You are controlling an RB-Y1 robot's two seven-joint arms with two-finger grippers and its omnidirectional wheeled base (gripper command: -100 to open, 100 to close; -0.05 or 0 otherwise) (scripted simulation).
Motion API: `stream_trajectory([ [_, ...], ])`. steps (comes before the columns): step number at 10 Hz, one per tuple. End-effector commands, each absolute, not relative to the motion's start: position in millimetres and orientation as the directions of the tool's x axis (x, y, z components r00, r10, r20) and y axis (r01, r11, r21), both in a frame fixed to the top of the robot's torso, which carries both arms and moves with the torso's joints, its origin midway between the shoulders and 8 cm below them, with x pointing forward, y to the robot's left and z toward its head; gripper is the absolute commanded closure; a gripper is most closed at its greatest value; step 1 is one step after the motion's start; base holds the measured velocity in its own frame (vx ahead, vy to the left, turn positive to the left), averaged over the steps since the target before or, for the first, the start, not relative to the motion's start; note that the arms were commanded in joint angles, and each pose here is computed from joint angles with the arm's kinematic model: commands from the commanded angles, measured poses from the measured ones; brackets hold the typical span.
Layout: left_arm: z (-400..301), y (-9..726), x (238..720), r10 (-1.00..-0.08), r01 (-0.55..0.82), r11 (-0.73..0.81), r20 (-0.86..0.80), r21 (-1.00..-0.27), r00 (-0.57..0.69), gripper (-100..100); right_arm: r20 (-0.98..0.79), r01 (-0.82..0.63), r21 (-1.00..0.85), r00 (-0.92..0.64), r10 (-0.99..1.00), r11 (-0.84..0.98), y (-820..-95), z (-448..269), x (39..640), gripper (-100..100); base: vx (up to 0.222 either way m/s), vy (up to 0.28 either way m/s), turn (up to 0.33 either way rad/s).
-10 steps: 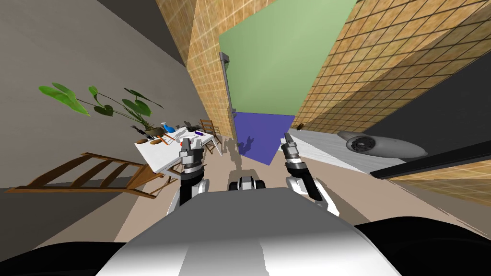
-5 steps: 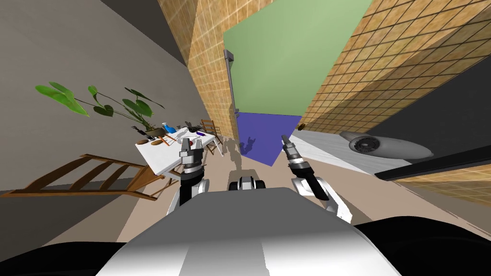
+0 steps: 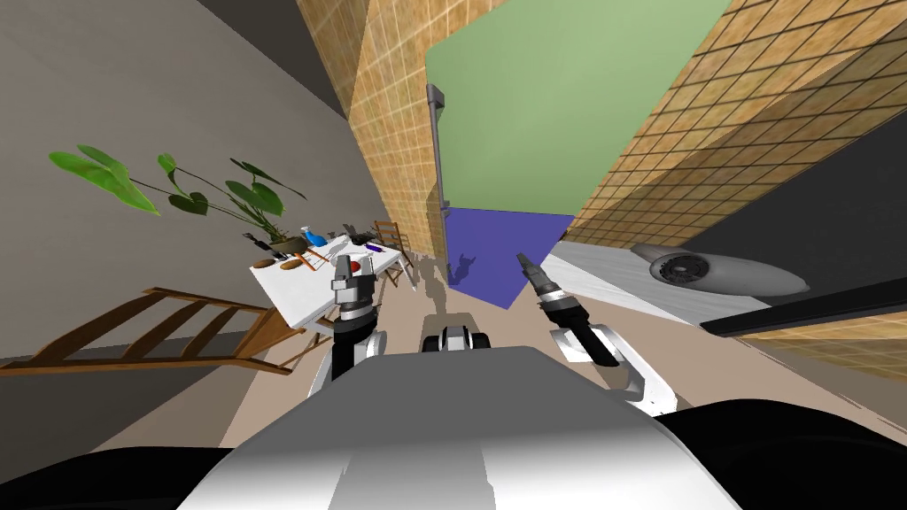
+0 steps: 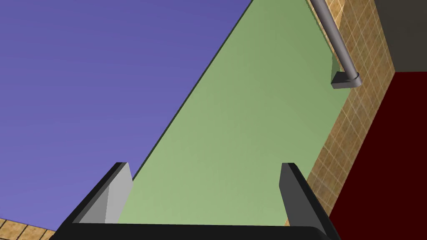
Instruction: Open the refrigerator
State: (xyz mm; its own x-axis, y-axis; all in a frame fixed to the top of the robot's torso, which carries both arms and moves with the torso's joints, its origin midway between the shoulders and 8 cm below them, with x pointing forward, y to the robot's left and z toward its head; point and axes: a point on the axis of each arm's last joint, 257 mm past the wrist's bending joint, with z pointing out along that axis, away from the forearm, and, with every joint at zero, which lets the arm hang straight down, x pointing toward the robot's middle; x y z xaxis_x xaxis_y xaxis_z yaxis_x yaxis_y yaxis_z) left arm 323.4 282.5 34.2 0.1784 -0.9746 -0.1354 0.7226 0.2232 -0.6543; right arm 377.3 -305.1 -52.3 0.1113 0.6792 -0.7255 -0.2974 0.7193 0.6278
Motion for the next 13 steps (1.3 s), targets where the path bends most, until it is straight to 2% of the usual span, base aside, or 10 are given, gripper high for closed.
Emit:
stream_trajectory([
  [1, 34.1, 282.5, 323.4, -0.975, 0.723, 0.223, -0.135, -0.654, 0.178, 0, -0.826, -0.235, 0.522, 0.098, 0.554, 0.820, -322.3, -62.2, 382.1, -100, 0.095, 0.130, 0.007],
  [13, 34.2, 282.5, 323.4, -0.975, 0.723, 0.223, -0.135, -0.654, 0.178, 0, -0.995, -0.117, 0.096, 0.023, 0.099, 0.988, -375.3, -68.4, 399.6, -100, 0.056, 0.107, 0.017],
])
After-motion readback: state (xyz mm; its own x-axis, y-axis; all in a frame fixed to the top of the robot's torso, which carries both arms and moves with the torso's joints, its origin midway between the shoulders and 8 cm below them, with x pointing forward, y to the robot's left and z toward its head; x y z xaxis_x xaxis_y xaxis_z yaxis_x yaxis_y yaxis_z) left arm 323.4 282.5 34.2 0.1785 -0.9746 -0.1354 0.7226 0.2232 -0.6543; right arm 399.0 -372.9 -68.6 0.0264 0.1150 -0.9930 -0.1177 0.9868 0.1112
